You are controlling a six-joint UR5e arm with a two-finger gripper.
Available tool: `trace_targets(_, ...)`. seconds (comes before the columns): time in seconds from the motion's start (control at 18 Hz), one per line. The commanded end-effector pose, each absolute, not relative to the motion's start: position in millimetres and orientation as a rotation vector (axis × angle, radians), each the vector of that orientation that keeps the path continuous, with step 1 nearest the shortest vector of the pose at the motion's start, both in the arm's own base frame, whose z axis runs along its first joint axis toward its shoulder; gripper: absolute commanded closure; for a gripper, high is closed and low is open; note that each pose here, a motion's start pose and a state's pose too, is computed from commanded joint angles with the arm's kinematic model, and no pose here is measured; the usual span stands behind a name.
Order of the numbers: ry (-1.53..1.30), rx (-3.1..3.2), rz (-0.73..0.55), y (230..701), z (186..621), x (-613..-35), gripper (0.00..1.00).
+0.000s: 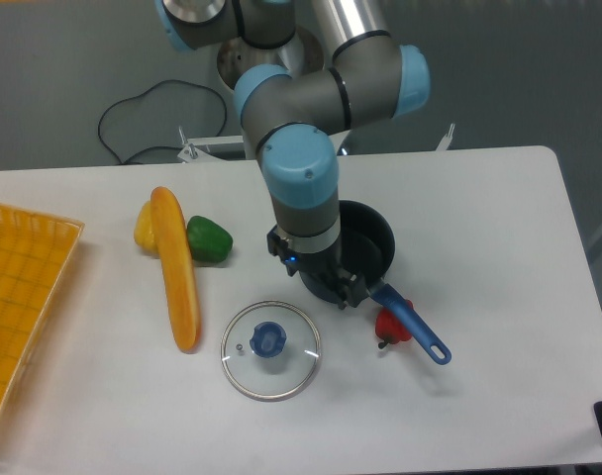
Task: Pick up the long bread
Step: 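Move the gripper across toward the long yellow bread loaf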
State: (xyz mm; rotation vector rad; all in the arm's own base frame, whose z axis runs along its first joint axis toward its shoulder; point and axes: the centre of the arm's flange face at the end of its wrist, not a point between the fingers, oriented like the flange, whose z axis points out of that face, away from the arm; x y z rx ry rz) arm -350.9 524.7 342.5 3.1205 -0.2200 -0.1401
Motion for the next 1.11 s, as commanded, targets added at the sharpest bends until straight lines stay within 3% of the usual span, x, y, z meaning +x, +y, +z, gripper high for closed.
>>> trace_targets(0.22, -0.223, 3.123, -0.134, 533.2, 327.8, -354.7, 0.00)
trace_targets(1.11, -0.067, 3.169, -0.199, 544.6, 349.6, -335.6, 0.00)
